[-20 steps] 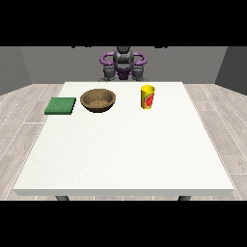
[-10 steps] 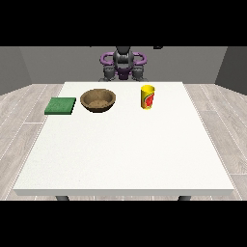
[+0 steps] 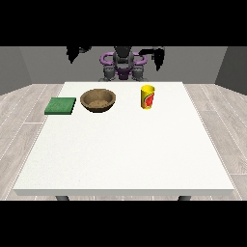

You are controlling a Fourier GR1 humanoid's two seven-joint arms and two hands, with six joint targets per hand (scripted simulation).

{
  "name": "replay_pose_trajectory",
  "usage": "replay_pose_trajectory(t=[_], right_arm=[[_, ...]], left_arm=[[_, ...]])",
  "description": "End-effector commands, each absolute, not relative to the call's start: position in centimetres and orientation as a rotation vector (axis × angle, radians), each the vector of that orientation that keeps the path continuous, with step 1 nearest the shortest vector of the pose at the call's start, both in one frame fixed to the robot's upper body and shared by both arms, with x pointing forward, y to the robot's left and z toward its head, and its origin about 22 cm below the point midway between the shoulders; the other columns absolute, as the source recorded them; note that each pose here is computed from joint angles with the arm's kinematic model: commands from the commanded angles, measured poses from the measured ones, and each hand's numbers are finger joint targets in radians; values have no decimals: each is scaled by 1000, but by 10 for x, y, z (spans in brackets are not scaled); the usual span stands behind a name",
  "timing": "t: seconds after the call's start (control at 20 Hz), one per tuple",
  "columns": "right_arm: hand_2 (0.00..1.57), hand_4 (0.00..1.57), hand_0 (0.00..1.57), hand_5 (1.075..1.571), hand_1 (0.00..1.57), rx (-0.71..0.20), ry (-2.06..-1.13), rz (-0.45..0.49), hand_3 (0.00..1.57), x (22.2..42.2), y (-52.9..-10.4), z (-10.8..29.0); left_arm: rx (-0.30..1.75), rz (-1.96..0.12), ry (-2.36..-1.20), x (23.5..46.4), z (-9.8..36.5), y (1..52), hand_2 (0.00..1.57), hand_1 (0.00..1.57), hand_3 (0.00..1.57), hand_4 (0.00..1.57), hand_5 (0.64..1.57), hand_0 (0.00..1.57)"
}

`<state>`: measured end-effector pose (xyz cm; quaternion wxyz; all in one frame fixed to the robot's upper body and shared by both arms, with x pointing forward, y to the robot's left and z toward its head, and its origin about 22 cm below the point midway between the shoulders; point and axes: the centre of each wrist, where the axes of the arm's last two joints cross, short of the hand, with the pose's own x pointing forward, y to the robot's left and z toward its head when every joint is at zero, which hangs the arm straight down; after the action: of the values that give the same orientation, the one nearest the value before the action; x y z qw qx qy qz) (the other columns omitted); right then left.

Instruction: Pick the cup and pour the ball into the bowl, then pick the bowl and place it on the pad

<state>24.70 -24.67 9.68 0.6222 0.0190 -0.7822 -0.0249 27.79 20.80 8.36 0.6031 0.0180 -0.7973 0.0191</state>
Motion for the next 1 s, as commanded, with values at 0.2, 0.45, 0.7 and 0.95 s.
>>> replay_pose_trajectory(t=[0.2,0.45,0.7,0.95], right_arm=[[0,681,0,1551,0,82,-1912,-26,0,255,-273,105],[0,667,0,1559,0,43,-1883,-55,0,261,-308,79],[0,670,0,1560,0,55,-1834,-66,0,266,-314,61],[0,671,0,1563,0,41,-1811,-59,0,269,-332,69]], left_arm=[[105,43,-1904,301,29,247,0,0,0,360,1483,0],[85,-9,-1851,307,-2,243,0,0,0,0,1451,0],[65,-11,-1815,330,-10,255,0,0,0,138,1433,0],[70,25,-1785,323,-50,252,0,0,0,189,1423,0]])
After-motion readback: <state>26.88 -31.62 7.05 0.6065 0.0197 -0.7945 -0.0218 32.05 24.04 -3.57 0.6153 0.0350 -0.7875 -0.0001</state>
